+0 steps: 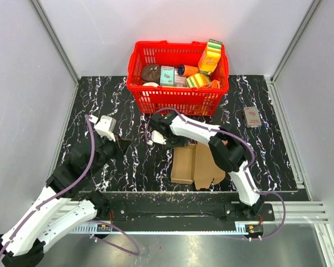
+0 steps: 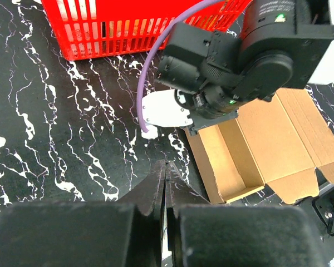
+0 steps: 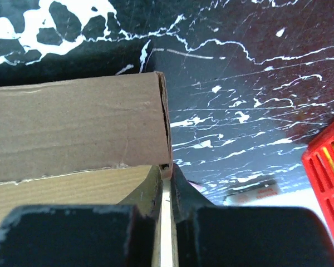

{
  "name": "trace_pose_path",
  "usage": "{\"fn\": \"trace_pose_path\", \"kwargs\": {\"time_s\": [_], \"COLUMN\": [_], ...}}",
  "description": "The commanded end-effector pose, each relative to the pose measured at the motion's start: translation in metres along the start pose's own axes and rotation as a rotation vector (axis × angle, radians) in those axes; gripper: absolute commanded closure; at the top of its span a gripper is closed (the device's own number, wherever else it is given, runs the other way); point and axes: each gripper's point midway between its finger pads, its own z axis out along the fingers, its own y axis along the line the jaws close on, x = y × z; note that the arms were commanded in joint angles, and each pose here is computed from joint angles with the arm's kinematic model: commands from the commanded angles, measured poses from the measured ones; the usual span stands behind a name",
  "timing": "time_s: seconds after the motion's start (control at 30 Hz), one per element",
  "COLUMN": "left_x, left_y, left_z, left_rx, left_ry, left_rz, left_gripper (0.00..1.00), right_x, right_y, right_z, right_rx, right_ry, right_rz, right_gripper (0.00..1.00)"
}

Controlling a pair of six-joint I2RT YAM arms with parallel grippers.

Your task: Fold the paper box

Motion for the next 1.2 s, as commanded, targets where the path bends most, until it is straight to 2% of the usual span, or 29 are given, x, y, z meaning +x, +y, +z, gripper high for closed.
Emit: {"fn": "trace_pose_path", "kwargs": {"time_s": [0.0,0.13,0.2,0.4,0.43,0.5,0.6,0.77,0.93,1.03,1.1,1.17], "left_x": [-0.006,-0.005,-0.005,-0.003,-0.003,-0.003,-0.004,-0.009,-0.017,-0.023,-0.026,-0.03], "left_y": [0.0,0.004,0.004,0.003,0.004,0.004,0.004,0.003,0.003,0.0,-0.005,-0.015], "left_z": [-0.007,-0.01,-0.011,-0.011,-0.011,-0.011,-0.012,-0.014,-0.017,-0.016,-0.012,-0.007], "left_rx": [0.0,-0.014,-0.013,-0.009,-0.013,-0.013,-0.012,-0.012,-0.015,-0.007,0.012,0.059], "left_ry": [-0.024,-0.027,-0.032,-0.027,-0.028,-0.028,-0.03,-0.041,-0.055,-0.066,-0.066,-0.069], "left_rz": [-0.015,-0.013,-0.018,-0.024,-0.024,-0.024,-0.025,-0.024,-0.021,-0.021,-0.015,-0.003], "left_gripper": [1.0,1.0,1.0,1.0,1.0,1.0,1.0,1.0,1.0,1.0,1.0,1.0], "right_x": [-0.014,-0.025,-0.029,-0.037,-0.039,-0.04,-0.039,-0.04,-0.031,-0.03,-0.034,-0.046], "right_y": [-0.012,-0.011,-0.014,-0.014,-0.013,-0.012,-0.013,-0.021,-0.028,-0.035,-0.043,-0.044], "right_z": [-0.012,-0.017,-0.022,-0.033,-0.033,-0.035,-0.039,-0.057,-0.099,-0.14,-0.186,-0.226], "right_rx": [0.081,0.083,0.091,0.081,0.078,0.075,0.078,0.118,0.163,0.223,0.26,0.201], "right_ry": [0.014,-0.018,-0.037,-0.1,-0.107,-0.115,-0.125,-0.167,-0.244,-0.396,-0.611,-0.854], "right_rz": [-0.074,-0.075,-0.066,-0.045,-0.036,-0.032,-0.02,0.015,0.063,0.205,0.41,0.533], "right_gripper": [0.88,0.72,0.61,0.57,0.49,0.45,0.23,0.19,0.19,0.19,0.19,0.18]}}
